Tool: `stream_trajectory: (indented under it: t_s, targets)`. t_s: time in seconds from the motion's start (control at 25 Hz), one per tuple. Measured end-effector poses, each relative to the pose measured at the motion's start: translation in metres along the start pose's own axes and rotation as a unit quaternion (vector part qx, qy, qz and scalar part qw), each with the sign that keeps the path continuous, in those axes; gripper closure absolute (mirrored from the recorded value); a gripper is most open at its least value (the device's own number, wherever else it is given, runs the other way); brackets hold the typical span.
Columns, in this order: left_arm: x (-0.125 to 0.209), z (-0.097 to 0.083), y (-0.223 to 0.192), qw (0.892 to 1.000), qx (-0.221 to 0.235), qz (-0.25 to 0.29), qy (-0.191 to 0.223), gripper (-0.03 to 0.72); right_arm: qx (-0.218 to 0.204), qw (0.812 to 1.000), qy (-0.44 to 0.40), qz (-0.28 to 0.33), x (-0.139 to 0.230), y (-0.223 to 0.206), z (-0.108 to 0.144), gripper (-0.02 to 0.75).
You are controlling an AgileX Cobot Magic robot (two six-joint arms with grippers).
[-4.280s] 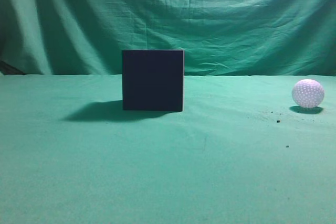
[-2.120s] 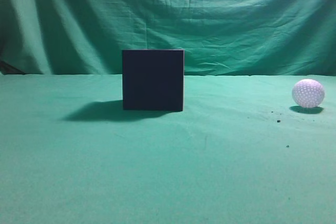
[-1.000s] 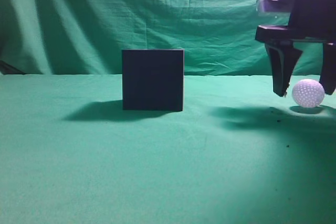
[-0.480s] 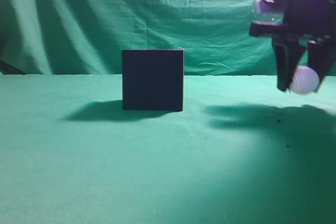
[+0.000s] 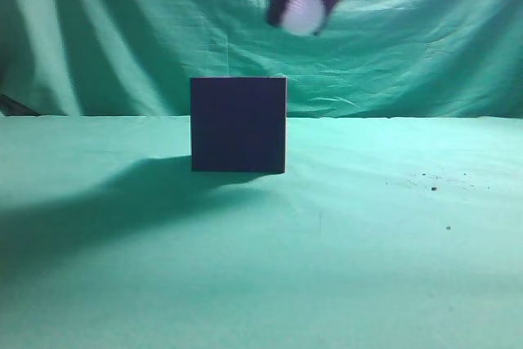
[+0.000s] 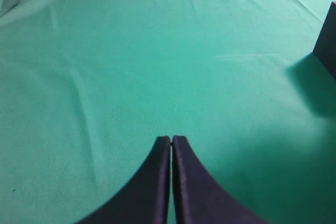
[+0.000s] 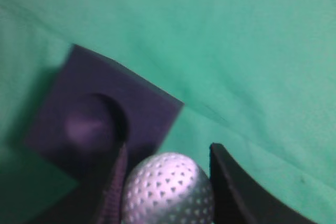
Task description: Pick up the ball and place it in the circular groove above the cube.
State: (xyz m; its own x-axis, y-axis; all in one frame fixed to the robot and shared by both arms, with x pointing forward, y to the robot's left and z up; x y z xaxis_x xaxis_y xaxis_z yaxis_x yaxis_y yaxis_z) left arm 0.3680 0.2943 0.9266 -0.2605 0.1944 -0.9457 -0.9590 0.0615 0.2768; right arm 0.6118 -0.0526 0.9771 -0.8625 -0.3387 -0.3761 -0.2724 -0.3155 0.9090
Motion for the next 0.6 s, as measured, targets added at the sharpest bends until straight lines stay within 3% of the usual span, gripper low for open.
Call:
stream_trajectory:
  t_s: [0.2,0.6]
  targets:
    - [0.000,0.000,0.000,1.000,0.000,0.000,0.000,0.688,-0.024,0.997,0.061,-0.032,-0.007,-0.002,0.050,0.430]
    - [0.000,0.000,0.000,1.000,0.000,0.000,0.000,0.688,-0.001,0.996,0.090,0.002,0.001,-0.048,0.045,0.430]
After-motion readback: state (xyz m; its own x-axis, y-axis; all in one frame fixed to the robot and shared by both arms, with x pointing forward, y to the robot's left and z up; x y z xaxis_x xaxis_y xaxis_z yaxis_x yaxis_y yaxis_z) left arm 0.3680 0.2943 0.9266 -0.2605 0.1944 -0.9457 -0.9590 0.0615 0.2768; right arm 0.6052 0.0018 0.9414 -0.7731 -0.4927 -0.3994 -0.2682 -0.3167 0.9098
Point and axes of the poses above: a point on each arm's last joint axis where the gripper is mounted, y pointing back along that axis away from the gripper, z along the wrist's bending axis when the last joint is at zero, x = y × z, the point moved 8 cm from there along -y, pointing out along that axis toward the gripper, and after that the axes turned 7 degrees about -y, right-handed, at the moved point
